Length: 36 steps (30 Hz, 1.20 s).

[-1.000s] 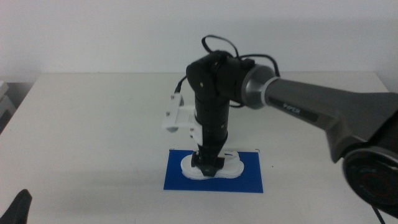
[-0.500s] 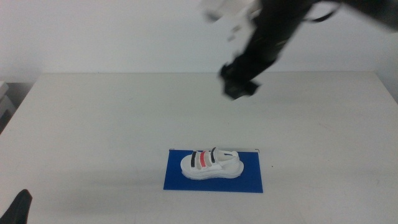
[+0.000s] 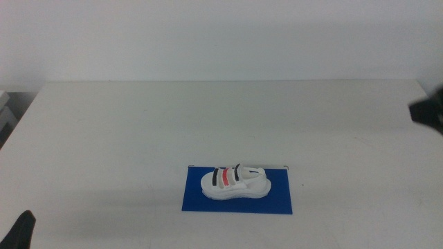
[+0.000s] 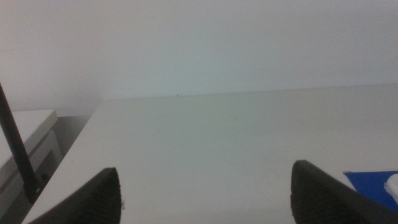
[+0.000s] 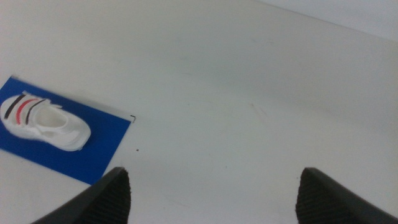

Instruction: Use one arm to grab the shoe from the table and place it on the mat.

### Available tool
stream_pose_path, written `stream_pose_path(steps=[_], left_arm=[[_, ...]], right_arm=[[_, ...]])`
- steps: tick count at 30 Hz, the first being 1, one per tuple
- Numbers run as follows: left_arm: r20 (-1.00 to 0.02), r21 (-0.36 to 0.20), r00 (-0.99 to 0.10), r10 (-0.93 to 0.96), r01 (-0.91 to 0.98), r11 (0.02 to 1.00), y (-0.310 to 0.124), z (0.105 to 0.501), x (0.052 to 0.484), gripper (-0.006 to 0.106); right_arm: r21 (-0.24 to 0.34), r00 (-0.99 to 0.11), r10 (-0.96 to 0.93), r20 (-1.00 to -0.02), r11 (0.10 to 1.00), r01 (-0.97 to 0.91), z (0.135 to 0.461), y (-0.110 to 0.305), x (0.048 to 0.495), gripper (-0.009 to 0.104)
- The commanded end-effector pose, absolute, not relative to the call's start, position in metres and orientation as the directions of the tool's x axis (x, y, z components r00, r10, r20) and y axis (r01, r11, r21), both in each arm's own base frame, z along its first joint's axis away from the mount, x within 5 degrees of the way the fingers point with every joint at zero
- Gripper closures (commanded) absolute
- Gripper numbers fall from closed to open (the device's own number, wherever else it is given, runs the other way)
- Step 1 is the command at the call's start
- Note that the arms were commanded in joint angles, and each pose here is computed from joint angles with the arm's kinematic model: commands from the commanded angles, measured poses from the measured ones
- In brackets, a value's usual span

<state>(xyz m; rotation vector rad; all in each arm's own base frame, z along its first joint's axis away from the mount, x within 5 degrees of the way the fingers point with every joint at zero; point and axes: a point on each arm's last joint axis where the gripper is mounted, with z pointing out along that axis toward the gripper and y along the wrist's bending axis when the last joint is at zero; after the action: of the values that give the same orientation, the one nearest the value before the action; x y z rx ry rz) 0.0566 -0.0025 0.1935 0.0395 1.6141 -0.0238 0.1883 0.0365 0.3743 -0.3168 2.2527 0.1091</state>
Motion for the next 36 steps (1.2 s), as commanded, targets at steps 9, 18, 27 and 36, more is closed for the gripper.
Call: stream_pose_path(steps=[9,18,27,36], left_arm=[[-0.999,-0.005,0.041,-0.007,0.039,0.999,-0.002,0.199,0.056,0.007],[-0.999,-0.005,0.041,-0.007,0.039,0.999,-0.002,0.199,0.056,0.007],[-0.999,-0.005,0.041,-0.007,0.039,0.999,-0.002,0.199,0.056,0.007],[-0.999,-0.005,0.037,-0.007,0.039,0.999,-0.002,0.199,0.056,0.007]], right_arm=[[0.027,-0.278,-0.015,-0.960,0.989,-0.147,0.306,0.017,0.121,0.003],[-0.014,-0.126,-0.030,-0.992,0.991,-0.134,0.257,0.011,0.078,0.003],[-0.042,-0.014,-0.044,-0.999,0.991,-0.129,0.222,0.007,0.052,0.003],[-0.043,-0.100,-0.056,-0.993,0.990,-0.135,0.186,0.008,0.054,0.003]])
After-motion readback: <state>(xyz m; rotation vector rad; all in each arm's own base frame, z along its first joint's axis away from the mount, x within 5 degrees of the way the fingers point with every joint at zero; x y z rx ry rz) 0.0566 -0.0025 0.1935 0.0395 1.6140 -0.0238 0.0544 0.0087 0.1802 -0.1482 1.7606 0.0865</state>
